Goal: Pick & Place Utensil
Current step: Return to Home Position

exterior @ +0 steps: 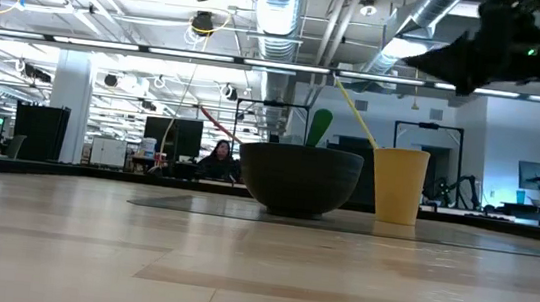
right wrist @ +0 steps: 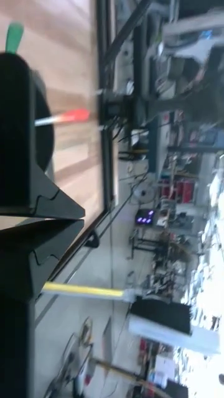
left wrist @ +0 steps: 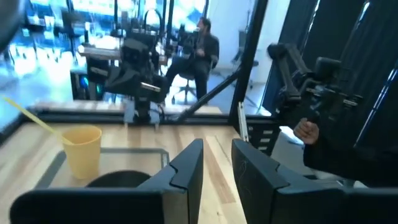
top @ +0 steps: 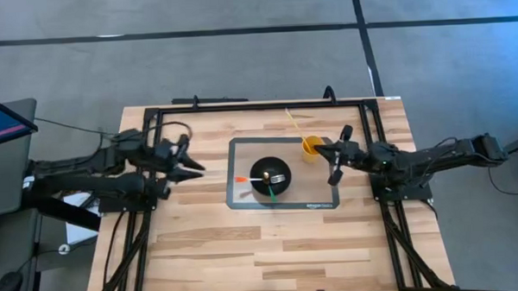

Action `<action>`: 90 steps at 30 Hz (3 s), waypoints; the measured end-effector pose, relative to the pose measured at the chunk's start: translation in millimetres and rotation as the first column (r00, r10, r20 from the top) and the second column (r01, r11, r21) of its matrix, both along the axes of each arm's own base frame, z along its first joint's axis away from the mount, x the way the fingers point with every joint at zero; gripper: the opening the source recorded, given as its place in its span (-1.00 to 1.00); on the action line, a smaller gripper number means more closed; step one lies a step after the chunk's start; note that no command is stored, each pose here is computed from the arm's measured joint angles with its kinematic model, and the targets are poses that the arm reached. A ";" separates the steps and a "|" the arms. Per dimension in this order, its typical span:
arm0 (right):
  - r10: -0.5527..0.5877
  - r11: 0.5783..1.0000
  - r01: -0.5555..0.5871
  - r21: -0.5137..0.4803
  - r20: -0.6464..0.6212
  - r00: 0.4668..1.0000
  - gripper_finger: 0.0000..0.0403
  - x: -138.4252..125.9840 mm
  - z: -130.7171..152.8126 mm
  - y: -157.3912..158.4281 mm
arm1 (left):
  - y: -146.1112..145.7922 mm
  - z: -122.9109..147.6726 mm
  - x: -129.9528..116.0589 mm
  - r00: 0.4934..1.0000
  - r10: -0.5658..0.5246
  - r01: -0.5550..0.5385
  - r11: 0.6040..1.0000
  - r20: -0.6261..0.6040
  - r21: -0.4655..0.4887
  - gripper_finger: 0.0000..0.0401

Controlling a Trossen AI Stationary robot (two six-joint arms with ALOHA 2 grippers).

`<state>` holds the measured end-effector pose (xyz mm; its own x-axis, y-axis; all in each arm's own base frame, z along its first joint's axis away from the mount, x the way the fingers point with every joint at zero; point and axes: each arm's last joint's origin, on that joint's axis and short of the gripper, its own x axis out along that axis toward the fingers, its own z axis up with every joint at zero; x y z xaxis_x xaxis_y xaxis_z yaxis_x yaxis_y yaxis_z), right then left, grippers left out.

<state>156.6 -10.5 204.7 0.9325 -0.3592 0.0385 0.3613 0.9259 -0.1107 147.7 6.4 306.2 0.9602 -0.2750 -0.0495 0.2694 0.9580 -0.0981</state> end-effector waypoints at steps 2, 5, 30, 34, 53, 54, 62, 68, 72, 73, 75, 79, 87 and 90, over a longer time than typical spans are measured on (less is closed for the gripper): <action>0.028 1.000 -0.028 -0.004 0.017 0.999 -0.97 -5.3 4.0 4.3 | -1.7 -6.1 -14.5 0.999 -0.001 0.000 1.000 0.038 0.022 -0.58; 0.076 0.997 -0.076 -0.005 0.037 0.996 -0.97 -15.3 8.9 10.8 | -3.0 -15.8 -32.8 0.995 0.023 -0.027 0.999 0.092 0.034 -0.58; 0.263 0.962 -0.266 0.066 0.055 0.963 -0.97 -74.3 6.4 22.2 | -4.2 -63.2 -75.7 0.964 0.097 -0.103 0.995 0.247 0.010 -0.58; 0.266 0.961 -0.268 0.068 0.047 0.963 -0.97 -74.6 5.4 22.3 | -2.4 -79.9 -68.2 0.966 0.117 -0.121 0.993 0.230 0.005 -0.58; 0.229 0.973 -0.229 0.030 -0.011 0.973 -0.97 -72.7 -3.2 21.7 | 2.8 -121.5 -52.8 0.946 0.211 -0.207 0.977 0.246 -0.045 -0.58; 0.228 0.973 -0.228 0.025 -0.010 0.974 -0.97 -72.2 -4.3 21.8 | 2.9 -121.8 -52.5 0.946 0.213 -0.209 0.977 0.243 -0.045 -0.58; 0.226 0.974 -0.226 -0.027 -0.022 0.974 -0.97 -67.0 -18.5 23.2 | 3.0 -121.9 -51.8 0.947 0.214 -0.209 0.977 0.240 -0.043 -0.58; 0.227 0.974 -0.227 -0.003 -0.009 0.974 -0.97 -67.1 -17.7 23.1 | 2.8 -116.8 -53.0 0.933 0.211 -0.208 0.977 0.293 -0.040 -0.58; 0.229 0.973 -0.229 0.028 -0.001 0.973 -0.97 -67.0 -18.5 23.2 | 2.8 -116.6 -53.0 0.932 0.210 -0.209 0.977 0.296 -0.038 -0.58; 0.229 0.973 -0.229 0.029 0.000 0.973 -0.97 -66.4 -20.4 23.4 | 2.8 -116.6 -53.0 0.932 0.210 -0.209 0.977 0.296 -0.038 -0.58; 0.229 0.973 -0.229 0.026 -0.005 0.973 -0.97 -64.2 -28.1 24.0 | 2.8 -116.5 -53.0 0.931 0.211 -0.209 0.977 0.297 -0.038 -0.58; 0.213 0.977 -0.213 0.020 0.020 0.977 -0.97 -62.8 -30.7 23.8 | 2.8 -116.3 -53.1 0.931 0.210 -0.209 0.977 0.299 -0.038 -0.58; 0.216 0.976 -0.215 0.040 -0.009 0.976 -0.97 -60.9 -33.7 24.4 | 2.8 -116.3 -53.0 0.931 0.210 -0.208 0.977 0.299 -0.038 -0.58; 0.216 0.976 -0.215 0.038 -0.020 0.976 -0.97 -60.3 -34.6 24.6 | 2.8 -116.3 -53.0 0.931 0.210 -0.208 0.977 0.299 -0.038 -0.58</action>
<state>96.3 14.1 170.2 0.9885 -0.1509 0.0058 0.1508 0.9851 -0.0826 94.7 9.1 189.9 0.9658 -0.0660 0.2506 0.0807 0.9955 -0.0489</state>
